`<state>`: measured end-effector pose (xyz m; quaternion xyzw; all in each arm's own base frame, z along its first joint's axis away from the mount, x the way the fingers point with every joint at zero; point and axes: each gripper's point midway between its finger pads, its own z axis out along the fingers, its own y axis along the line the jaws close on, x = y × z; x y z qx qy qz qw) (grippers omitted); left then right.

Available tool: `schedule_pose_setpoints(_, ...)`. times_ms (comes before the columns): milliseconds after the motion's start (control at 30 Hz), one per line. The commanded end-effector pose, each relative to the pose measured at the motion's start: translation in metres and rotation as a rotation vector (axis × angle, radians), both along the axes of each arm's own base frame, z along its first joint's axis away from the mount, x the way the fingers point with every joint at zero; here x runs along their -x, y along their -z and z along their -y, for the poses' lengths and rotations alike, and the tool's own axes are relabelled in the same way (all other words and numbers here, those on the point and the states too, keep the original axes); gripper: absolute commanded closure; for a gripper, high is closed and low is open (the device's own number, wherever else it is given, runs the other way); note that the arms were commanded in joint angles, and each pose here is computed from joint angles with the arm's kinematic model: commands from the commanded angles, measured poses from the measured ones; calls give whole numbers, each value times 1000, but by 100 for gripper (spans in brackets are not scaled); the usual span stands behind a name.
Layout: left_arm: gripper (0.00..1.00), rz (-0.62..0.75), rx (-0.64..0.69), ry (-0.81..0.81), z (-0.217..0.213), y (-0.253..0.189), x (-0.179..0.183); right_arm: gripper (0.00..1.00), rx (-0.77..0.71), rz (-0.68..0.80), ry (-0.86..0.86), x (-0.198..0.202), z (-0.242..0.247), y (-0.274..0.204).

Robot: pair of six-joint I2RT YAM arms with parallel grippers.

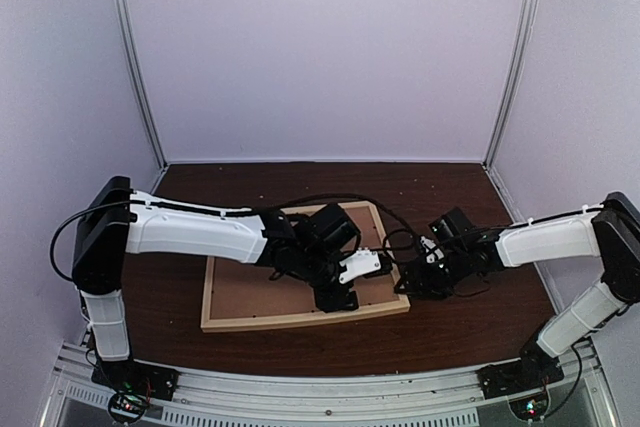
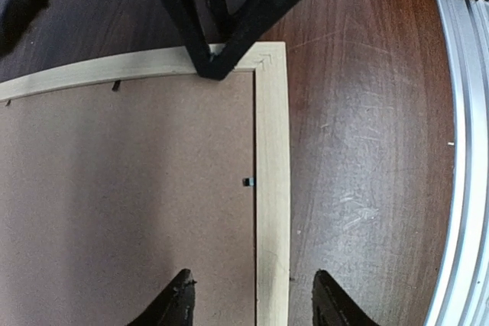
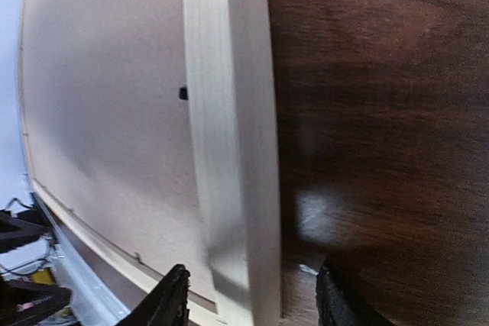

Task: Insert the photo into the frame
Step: Pick up the photo frame from the center of the board.

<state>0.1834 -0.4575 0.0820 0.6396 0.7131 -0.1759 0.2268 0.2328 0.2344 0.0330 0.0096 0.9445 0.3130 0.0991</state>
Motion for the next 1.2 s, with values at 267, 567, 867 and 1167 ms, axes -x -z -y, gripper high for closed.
schedule_pose_setpoints(267,16,51,12,-71,-22,-7,-7,64,441,26,-96,10,29,13)
schedule_pose_setpoints(567,6,46,-27,-54,-30,7,-4,64,452,36,-137,4,14,16)
schedule_pose_setpoints(867,9,51,-80,-37,-53,19,-3,92,446,61,-148,-4,7,4)
schedule_pose_setpoints(1167,7,61,-56,15,-47,14,0,100,402,96,-132,-10,-1,-29)
